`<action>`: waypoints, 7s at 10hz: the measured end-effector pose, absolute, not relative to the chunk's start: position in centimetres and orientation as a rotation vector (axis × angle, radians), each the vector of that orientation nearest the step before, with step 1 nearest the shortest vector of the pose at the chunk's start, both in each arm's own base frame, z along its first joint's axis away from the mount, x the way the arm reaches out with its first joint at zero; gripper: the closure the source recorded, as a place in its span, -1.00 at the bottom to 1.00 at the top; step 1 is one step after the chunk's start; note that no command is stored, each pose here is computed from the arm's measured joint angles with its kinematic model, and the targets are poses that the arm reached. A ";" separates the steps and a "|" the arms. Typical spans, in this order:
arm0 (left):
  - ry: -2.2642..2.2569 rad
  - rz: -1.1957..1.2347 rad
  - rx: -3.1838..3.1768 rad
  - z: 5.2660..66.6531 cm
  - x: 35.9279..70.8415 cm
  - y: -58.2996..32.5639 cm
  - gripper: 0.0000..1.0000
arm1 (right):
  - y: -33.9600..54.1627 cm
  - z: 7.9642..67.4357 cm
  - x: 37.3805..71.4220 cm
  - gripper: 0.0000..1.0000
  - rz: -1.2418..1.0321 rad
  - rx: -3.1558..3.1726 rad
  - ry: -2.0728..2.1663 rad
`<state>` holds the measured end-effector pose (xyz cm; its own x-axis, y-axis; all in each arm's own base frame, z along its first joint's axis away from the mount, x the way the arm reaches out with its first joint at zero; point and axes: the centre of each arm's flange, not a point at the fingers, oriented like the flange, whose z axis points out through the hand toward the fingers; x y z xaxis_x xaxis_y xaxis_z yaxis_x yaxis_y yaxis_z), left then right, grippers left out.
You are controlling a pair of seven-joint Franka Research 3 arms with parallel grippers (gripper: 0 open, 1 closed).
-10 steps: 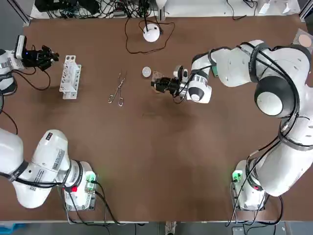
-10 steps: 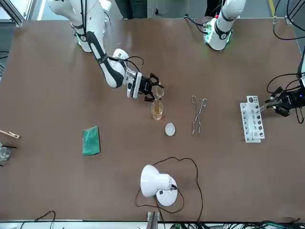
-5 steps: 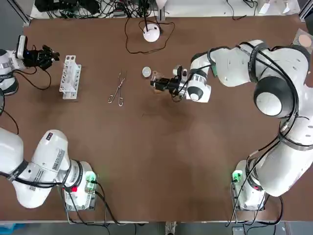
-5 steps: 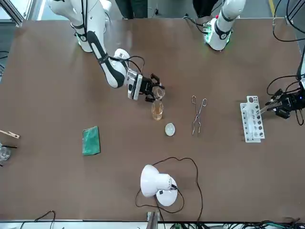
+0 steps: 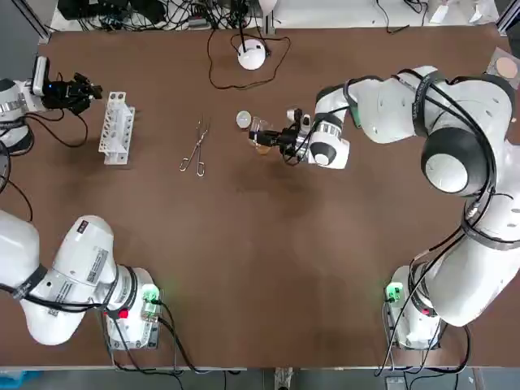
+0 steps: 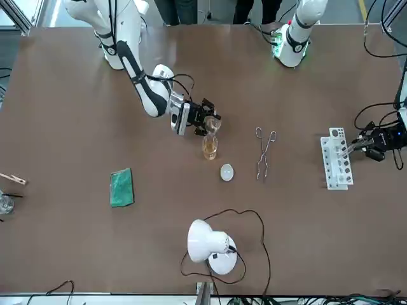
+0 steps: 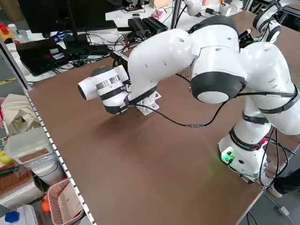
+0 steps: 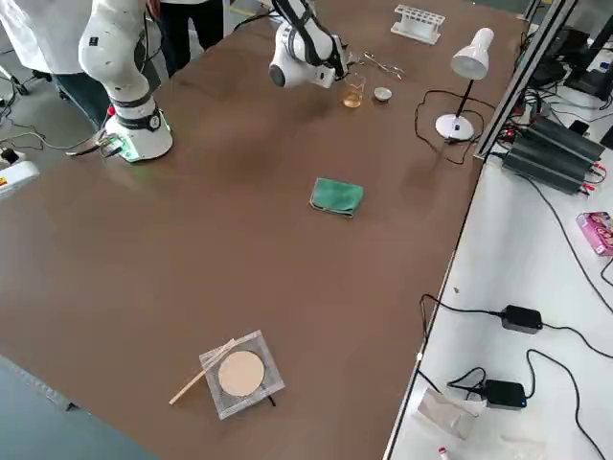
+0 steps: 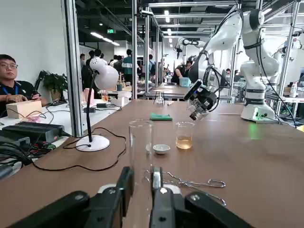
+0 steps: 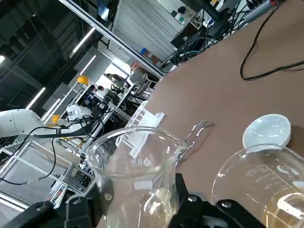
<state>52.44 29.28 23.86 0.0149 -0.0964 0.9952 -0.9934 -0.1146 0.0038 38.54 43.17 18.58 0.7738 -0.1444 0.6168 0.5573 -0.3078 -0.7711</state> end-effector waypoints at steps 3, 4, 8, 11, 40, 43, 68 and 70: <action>-1.209 1.238 1.369 23.5 52.4 29.2 0.57 | 43.0 18.5 38.6 -0.17 -0.680 -1.777 -0.276; -1.204 1.237 1.370 23.4 52.4 29.2 0.57 | 43.1 18.5 38.6 -0.17 -0.667 -1.778 -0.260; -1.185 1.233 1.386 22.5 52.4 29.2 0.57 | 43.1 18.5 38.5 -0.17 -0.596 -1.779 -0.174; -1.177 1.227 1.402 21.8 52.4 28.8 0.57 | 43.3 18.5 38.4 -0.17 -0.546 -1.777 -0.116; -1.240 1.280 1.363 16.3 51.9 29.2 0.57 | 43.4 19.2 39.3 -0.17 -0.362 -1.748 0.123; -1.224 1.287 1.357 15.5 51.9 29.2 0.57 | 43.4 19.2 39.4 -0.17 -0.349 -1.747 0.139; -1.398 1.216 1.574 26.3 52.3 35.2 -1.00 | 42.8 19.2 40.1 -0.17 -0.212 -1.721 0.293; -1.455 1.141 1.683 32.1 52.0 36.3 -1.00 | 42.8 19.3 40.2 -0.17 -0.198 -1.717 0.307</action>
<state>51.95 36.32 32.15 0.0146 -0.4329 0.9013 -0.9786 -0.1911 -0.0759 40.15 42.85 19.28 0.9488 -0.3132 -0.0414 -0.0917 -0.1476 -0.9848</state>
